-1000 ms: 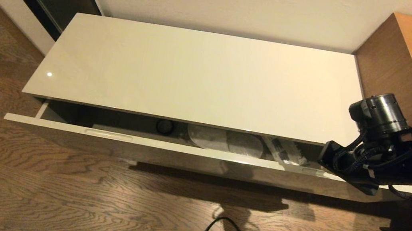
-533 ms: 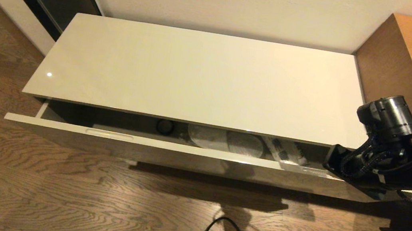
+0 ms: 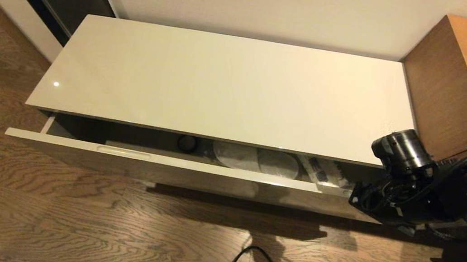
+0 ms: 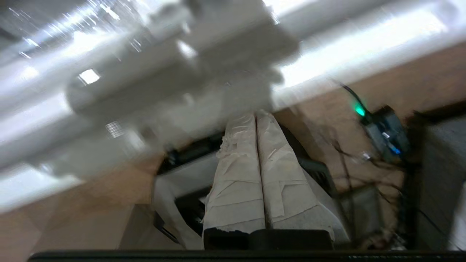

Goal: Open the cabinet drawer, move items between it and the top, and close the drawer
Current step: Close the drawer

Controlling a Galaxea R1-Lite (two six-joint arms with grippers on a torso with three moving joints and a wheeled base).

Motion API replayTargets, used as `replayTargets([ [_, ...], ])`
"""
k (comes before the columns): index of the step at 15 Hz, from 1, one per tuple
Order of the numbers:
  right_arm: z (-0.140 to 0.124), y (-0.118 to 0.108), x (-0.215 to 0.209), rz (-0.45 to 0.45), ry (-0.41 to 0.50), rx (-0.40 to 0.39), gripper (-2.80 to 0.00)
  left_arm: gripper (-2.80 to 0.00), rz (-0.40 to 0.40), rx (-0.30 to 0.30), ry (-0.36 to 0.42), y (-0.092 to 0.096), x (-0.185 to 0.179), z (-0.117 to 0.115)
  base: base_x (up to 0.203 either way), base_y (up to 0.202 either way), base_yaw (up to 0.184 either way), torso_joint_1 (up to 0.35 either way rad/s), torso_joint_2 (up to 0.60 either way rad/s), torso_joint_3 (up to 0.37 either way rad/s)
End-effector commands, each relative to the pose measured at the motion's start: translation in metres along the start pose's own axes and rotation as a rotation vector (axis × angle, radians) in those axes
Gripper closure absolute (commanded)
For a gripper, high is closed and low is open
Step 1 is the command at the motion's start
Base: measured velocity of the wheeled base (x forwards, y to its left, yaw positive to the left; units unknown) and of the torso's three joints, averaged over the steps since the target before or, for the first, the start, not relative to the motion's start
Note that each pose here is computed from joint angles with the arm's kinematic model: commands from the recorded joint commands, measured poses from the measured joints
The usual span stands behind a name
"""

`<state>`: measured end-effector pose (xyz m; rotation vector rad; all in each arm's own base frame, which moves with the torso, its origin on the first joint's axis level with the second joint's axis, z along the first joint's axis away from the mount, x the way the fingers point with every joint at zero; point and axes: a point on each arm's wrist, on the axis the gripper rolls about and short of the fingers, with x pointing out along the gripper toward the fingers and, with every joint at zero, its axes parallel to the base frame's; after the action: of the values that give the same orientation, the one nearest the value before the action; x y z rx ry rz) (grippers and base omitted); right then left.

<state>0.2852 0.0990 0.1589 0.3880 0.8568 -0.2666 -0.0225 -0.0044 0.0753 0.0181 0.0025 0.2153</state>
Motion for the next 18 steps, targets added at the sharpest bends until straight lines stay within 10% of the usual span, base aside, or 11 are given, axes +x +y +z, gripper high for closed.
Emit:
replayTargets([
  [1,0.004,0.006,0.007,0.016,-0.018,0.007,0.00,0.00,0.002,0.000,-0.037,0.000,-0.003,-0.001,0.000,0.000,0.000,0.000,0.00,0.000],
  [10,0.034,0.027,0.002,0.066,-0.085,0.029,0.00,0.00,0.002,0.000,-0.037,0.000,-0.003,-0.001,0.000,0.000,0.000,0.000,0.00,0.000],
  [18,0.030,-0.007,-0.078,0.080,-0.101,0.047,0.00,0.00,0.002,0.002,-0.040,0.000,-0.003,-0.001,0.000,0.000,0.000,0.000,0.00,0.000],
])
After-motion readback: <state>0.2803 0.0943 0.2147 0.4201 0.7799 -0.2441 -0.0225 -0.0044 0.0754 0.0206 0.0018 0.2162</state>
